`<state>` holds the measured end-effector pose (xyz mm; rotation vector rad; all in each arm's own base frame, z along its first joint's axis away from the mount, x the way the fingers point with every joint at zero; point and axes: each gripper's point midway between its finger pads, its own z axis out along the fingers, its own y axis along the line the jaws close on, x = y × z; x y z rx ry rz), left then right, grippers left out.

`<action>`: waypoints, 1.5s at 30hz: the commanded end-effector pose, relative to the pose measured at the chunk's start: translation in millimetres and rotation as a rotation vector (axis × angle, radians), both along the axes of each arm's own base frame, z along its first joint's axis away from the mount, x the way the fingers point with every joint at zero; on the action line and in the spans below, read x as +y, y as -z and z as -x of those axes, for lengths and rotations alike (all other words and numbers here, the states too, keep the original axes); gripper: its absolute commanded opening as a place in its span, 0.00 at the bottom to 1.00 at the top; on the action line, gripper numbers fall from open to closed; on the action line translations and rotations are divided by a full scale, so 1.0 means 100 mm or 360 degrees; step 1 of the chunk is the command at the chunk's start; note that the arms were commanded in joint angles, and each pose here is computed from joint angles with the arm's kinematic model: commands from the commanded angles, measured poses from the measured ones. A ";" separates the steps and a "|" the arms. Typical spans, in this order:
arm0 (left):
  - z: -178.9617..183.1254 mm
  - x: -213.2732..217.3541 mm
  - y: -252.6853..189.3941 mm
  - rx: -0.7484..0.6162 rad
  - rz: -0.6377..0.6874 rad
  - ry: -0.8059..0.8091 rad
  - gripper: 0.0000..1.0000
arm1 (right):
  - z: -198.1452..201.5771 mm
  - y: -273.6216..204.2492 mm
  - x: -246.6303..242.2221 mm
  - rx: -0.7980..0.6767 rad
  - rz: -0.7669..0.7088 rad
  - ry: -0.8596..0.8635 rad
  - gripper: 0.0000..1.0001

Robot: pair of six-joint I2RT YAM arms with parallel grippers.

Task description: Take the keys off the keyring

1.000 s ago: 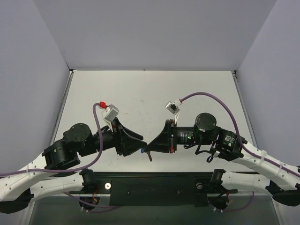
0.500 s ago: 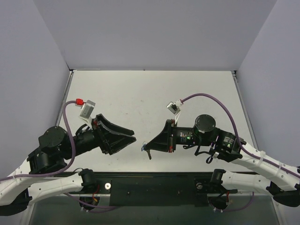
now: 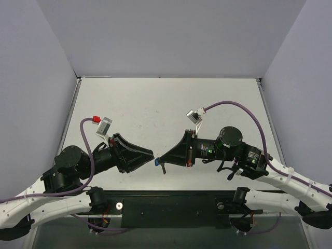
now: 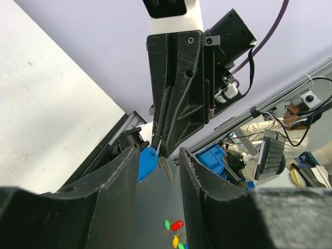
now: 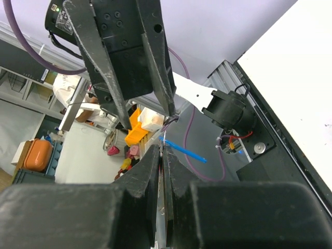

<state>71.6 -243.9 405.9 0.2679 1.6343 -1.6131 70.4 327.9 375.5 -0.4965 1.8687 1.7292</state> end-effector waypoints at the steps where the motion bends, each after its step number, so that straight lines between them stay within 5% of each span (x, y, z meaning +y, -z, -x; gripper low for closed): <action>1: 0.01 -0.02 -0.30 -0.0034 0.0187 0.0020 0.45 | 0.03 -0.27 0.00 -0.0071 -0.0164 -0.0010 0.00; 17: 0.00 -0.15 -0.22 0.0001 0.0195 0.0054 0.34 | 0.04 -0.31 0.02 -0.0090 -0.0183 -0.0012 0.00; 24: 0.00 -0.18 -0.19 0.0012 0.0186 0.0073 0.15 | 0.03 -0.30 0.02 -0.0092 -0.0182 -0.0009 0.00; 31: 0.05 -0.23 -0.19 0.0016 0.0188 0.0131 0.11 | 0.02 -0.31 0.02 -0.0104 -0.0186 0.0003 0.00; 33: 0.06 -0.24 -0.19 0.0017 0.0185 0.0140 0.00 | 0.02 -0.30 0.02 -0.0101 -0.0181 0.0001 0.00; 39: 0.04 -0.22 -0.22 0.0011 0.0197 0.0119 0.00 | -0.01 -0.24 0.05 -0.0060 -0.0167 0.0024 0.00; 45: 0.03 -0.18 -0.30 -0.0021 0.0214 0.0090 0.00 | -0.02 -0.19 0.10 -0.0013 -0.0166 0.0011 0.27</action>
